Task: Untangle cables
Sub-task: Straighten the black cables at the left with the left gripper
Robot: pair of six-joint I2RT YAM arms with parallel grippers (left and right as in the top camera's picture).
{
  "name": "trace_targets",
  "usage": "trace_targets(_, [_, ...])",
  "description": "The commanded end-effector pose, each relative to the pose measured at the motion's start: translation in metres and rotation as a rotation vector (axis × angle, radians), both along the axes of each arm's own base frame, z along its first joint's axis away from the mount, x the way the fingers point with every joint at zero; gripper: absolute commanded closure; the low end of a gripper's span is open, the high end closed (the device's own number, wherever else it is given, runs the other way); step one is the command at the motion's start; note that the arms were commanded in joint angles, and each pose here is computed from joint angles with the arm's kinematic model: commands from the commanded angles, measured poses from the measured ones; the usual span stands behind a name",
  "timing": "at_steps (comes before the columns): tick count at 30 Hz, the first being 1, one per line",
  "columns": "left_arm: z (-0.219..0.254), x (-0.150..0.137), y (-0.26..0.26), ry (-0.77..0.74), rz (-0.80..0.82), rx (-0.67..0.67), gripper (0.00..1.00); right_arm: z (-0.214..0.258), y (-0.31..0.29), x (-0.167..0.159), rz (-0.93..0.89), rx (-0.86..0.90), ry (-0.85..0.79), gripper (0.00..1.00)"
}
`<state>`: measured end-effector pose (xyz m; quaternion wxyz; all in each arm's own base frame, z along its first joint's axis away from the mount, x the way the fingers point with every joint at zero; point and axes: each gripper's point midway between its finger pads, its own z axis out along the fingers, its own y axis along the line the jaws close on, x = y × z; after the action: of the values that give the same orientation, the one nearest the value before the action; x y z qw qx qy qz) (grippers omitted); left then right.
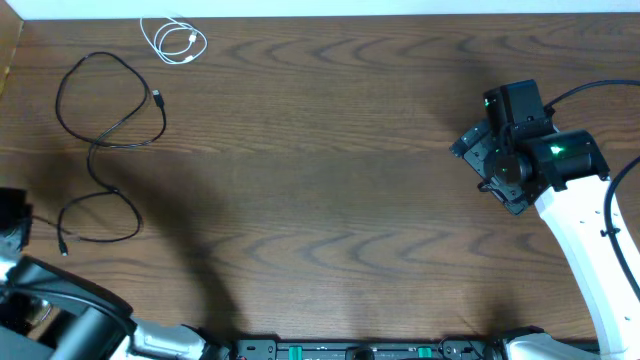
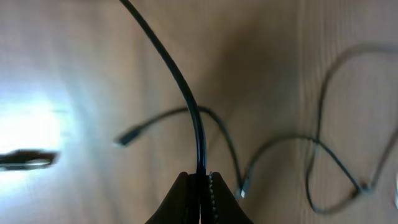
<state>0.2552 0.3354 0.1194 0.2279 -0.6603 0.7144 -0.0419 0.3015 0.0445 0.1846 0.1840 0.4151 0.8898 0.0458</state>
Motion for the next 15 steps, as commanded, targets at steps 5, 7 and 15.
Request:
trace_targets(5, [-0.035, 0.032, -0.027, -0.041, -0.204, -0.121, 0.93, 0.000, -0.002, -0.001, 0.008, -0.022, -0.001, 0.01])
trace_targets(7, [-0.046, 0.031, -0.030, -0.023, -0.204, -0.152, 0.93, 0.000, -0.002, -0.001, 0.007, -0.022, -0.001, 0.01])
trace_targets(15, [-0.064, 0.017, -0.034, 0.058, -0.154, -0.204, 0.52, 0.000, -0.002, -0.001, 0.008, -0.022, -0.001, 0.01])
